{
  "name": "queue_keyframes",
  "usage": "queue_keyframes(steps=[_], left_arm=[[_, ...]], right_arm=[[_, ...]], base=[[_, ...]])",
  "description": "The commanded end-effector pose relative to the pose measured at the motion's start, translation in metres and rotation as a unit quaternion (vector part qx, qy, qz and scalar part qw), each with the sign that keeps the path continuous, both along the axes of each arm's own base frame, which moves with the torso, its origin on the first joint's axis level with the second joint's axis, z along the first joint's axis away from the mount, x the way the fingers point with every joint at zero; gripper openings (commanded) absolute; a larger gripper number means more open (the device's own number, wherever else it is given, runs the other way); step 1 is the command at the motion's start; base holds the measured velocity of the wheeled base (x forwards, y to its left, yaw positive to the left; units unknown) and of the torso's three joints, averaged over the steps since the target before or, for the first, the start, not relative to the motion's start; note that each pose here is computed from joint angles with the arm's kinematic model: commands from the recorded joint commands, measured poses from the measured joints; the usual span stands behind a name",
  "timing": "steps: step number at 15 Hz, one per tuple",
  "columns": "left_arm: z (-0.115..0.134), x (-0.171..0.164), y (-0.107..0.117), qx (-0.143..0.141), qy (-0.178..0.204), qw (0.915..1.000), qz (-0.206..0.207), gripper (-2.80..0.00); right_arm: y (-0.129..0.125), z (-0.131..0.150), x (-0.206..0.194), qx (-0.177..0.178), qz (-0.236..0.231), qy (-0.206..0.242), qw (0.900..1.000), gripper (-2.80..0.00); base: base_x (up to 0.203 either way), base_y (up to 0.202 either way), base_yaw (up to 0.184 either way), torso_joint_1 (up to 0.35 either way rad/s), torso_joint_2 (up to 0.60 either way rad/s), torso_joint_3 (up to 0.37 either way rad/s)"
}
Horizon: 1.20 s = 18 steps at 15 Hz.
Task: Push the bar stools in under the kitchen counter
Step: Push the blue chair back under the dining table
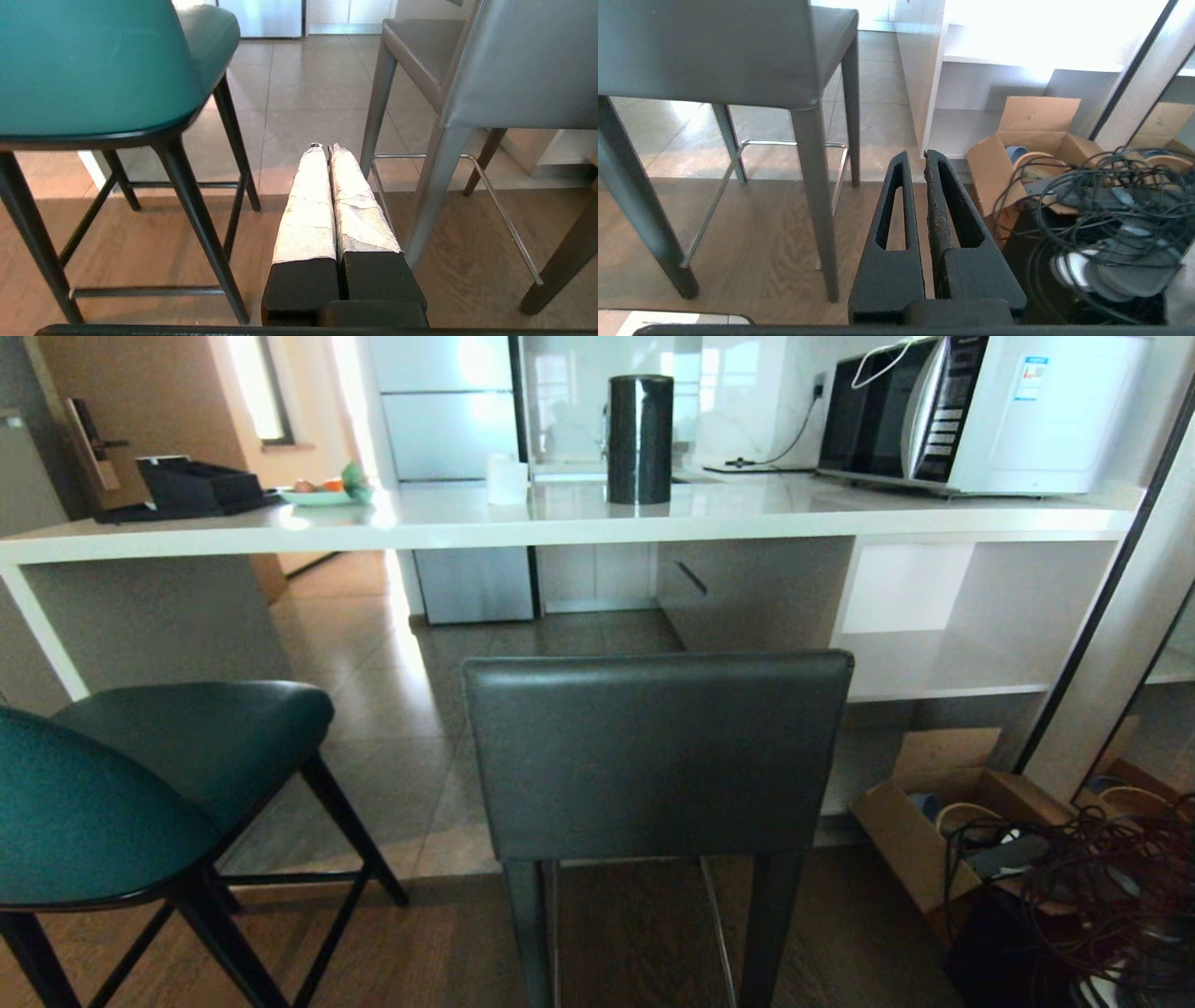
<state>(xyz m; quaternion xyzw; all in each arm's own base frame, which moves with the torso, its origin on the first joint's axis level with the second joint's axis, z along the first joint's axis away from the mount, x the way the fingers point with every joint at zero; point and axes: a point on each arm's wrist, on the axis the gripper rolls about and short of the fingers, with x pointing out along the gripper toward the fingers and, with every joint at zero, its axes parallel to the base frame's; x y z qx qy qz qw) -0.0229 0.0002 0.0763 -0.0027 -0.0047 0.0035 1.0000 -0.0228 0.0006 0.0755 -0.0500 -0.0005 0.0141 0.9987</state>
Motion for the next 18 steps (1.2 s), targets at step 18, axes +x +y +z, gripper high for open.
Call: queue_keyframes(steps=[18], left_arm=[[-0.0009,0.0003,0.0,0.0,0.002,1.0,0.0,-2.8]], right_arm=[[0.0,-0.0009,0.0004,0.002,-0.001,0.001,1.0,-2.8]], base=[[0.0,0.195,-0.001,0.003,0.0,0.002]])
